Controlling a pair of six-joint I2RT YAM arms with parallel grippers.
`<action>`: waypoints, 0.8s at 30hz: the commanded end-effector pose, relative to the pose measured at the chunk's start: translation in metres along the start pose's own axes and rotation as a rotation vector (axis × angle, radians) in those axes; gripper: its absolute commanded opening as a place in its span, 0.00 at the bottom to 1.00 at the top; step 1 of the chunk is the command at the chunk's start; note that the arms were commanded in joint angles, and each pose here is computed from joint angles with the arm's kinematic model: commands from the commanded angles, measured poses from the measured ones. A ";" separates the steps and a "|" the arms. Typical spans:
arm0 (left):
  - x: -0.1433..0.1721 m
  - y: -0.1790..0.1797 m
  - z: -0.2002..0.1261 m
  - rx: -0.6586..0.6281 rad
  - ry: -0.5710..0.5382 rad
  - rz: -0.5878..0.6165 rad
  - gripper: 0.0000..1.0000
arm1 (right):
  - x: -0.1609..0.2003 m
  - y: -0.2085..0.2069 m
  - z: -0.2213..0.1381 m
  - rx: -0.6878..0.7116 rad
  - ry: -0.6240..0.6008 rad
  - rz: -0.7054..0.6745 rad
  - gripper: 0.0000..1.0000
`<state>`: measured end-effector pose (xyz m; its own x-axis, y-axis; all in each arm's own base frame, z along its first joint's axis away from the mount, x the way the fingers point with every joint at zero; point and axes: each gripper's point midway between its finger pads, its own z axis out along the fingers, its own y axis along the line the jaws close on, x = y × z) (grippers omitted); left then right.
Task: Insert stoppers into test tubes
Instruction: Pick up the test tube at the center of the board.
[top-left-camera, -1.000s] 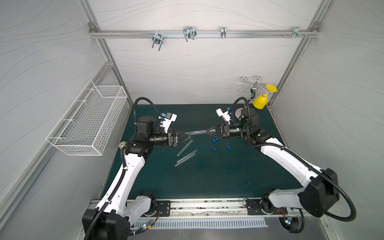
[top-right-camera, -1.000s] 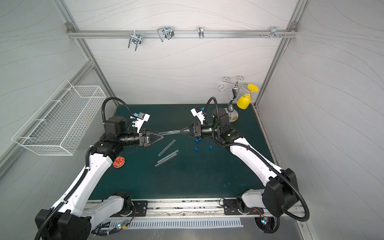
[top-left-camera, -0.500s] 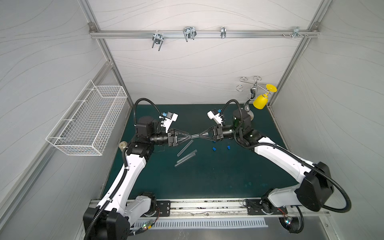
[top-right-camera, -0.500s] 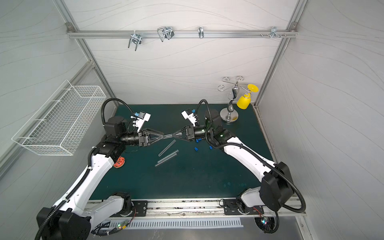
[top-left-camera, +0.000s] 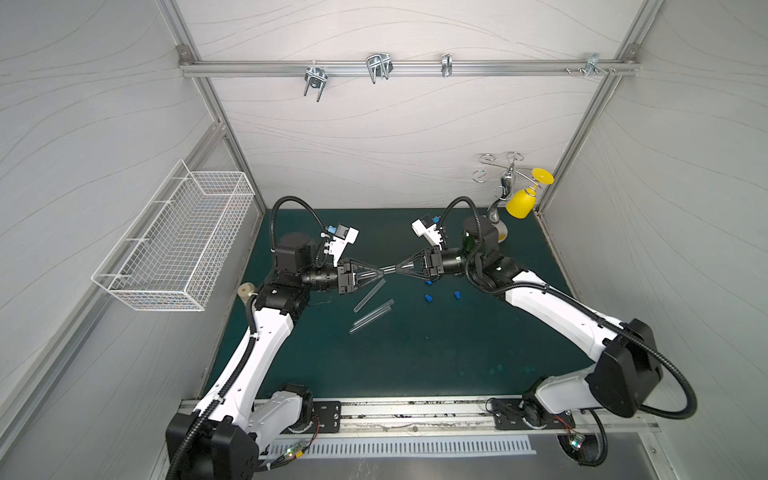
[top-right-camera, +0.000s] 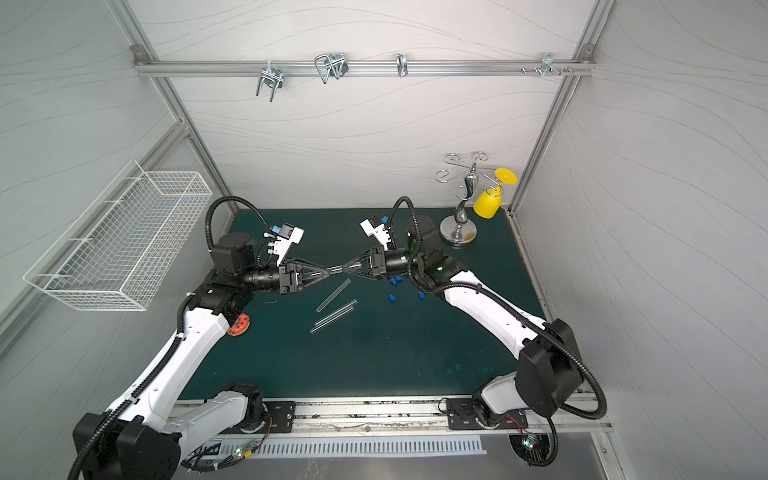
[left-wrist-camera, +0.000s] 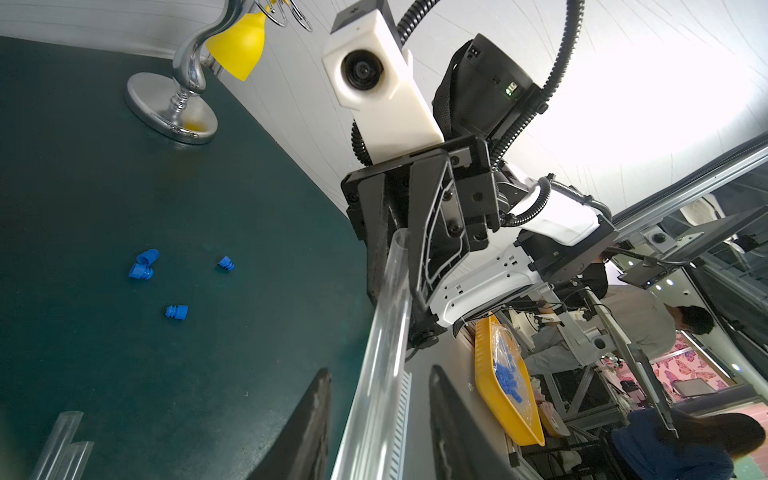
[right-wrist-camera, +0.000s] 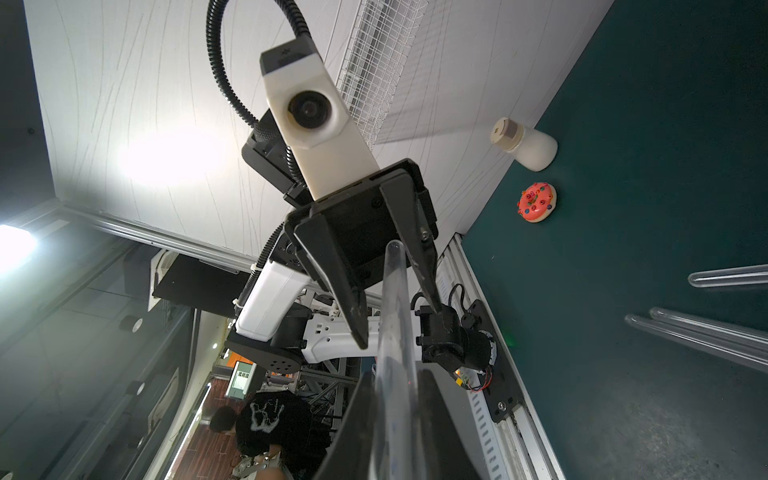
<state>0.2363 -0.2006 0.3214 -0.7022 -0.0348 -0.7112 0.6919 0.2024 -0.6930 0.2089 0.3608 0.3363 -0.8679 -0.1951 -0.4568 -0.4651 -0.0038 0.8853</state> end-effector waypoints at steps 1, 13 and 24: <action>-0.004 -0.003 0.002 0.011 -0.004 0.046 0.38 | -0.005 0.012 0.005 -0.028 0.004 -0.030 0.08; -0.005 -0.004 0.003 0.010 -0.004 0.047 0.25 | -0.005 0.009 0.012 -0.029 0.017 -0.026 0.08; -0.008 -0.005 0.003 0.011 -0.008 0.040 0.26 | -0.002 0.004 0.015 -0.026 0.027 -0.019 0.08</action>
<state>0.2382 -0.2008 0.3192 -0.7013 -0.0354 -0.7120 0.6911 0.2113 -0.6912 0.2123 0.3677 0.3377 -0.8638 -0.2004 -0.4623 -0.4698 -0.0114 0.8827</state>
